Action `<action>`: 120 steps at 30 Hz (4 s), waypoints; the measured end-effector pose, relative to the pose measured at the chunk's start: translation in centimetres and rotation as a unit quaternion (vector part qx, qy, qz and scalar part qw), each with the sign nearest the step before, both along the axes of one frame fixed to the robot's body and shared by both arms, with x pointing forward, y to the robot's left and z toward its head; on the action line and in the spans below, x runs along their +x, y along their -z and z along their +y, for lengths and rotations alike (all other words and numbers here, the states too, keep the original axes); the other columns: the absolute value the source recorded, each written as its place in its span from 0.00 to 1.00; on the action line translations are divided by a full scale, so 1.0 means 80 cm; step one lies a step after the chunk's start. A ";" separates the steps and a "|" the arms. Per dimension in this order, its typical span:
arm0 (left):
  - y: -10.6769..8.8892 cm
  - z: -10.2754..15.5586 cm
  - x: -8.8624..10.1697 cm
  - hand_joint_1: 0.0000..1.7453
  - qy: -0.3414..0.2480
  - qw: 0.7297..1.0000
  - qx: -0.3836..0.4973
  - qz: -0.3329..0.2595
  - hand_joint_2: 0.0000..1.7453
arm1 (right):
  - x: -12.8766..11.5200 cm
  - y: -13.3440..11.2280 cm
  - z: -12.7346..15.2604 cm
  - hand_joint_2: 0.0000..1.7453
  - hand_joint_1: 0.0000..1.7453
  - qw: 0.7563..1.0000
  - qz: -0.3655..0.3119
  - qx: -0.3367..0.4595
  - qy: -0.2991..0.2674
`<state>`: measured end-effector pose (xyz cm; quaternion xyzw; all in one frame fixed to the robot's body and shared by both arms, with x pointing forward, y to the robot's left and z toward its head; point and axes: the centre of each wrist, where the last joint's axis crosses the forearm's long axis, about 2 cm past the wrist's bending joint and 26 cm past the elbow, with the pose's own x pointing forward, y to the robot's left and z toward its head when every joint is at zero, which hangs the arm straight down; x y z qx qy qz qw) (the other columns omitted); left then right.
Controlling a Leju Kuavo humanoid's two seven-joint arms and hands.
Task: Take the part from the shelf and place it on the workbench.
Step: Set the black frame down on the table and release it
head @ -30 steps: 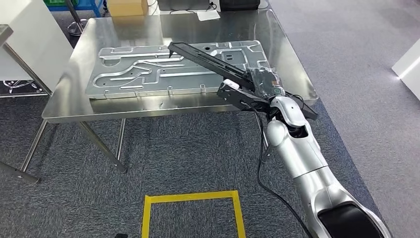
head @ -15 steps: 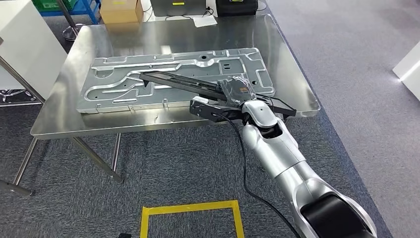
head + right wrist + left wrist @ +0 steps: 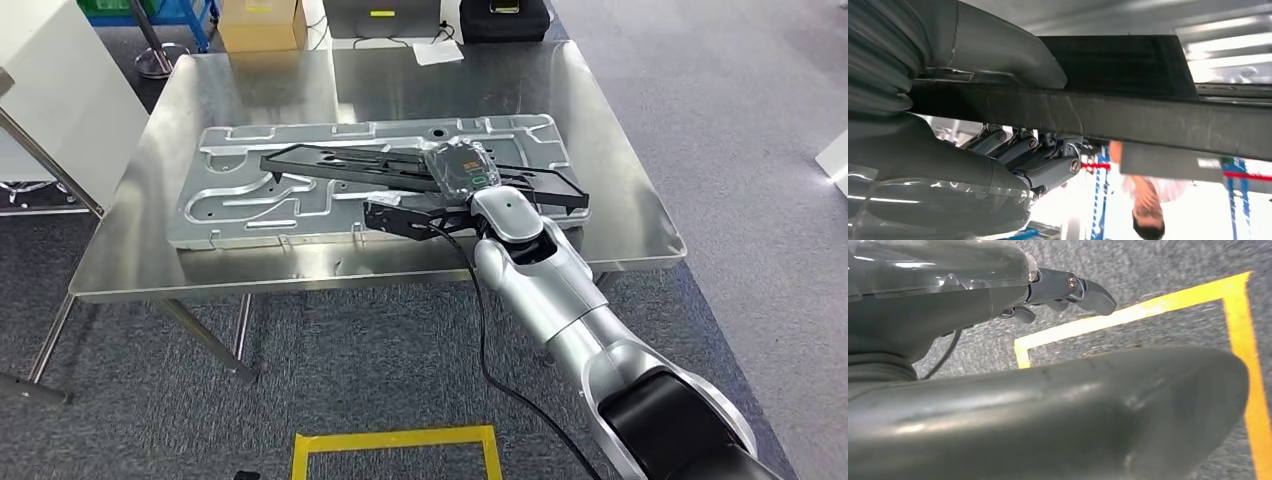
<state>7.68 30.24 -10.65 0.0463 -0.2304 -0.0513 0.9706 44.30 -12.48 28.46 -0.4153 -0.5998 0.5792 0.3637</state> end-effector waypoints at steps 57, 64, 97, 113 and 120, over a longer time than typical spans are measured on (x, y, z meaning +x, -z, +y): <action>0.000 0.008 -0.001 0.00 -0.007 1.000 0.030 -0.007 0.00 | -0.006 0.057 -0.011 1.00 0.00 0.998 0.030 -0.057 0.010; 0.000 0.008 -0.001 0.00 -0.013 1.000 0.022 -0.007 0.00 | -0.005 0.053 -0.012 1.00 0.00 0.998 0.025 -0.056 0.009; 0.000 0.006 -0.001 0.00 -0.032 0.999 -0.006 -0.011 0.00 | -0.002 0.053 -0.027 1.00 0.00 0.999 0.013 -0.048 0.020; -0.001 0.005 0.005 0.00 -0.038 0.999 -0.014 -0.014 0.00 | -0.002 0.058 -0.031 1.00 0.00 0.998 0.010 -0.055 0.031; -0.001 0.005 0.005 0.00 -0.038 0.999 -0.015 -0.011 0.00 | -0.001 0.061 -0.033 1.00 0.00 0.997 0.010 -0.061 0.040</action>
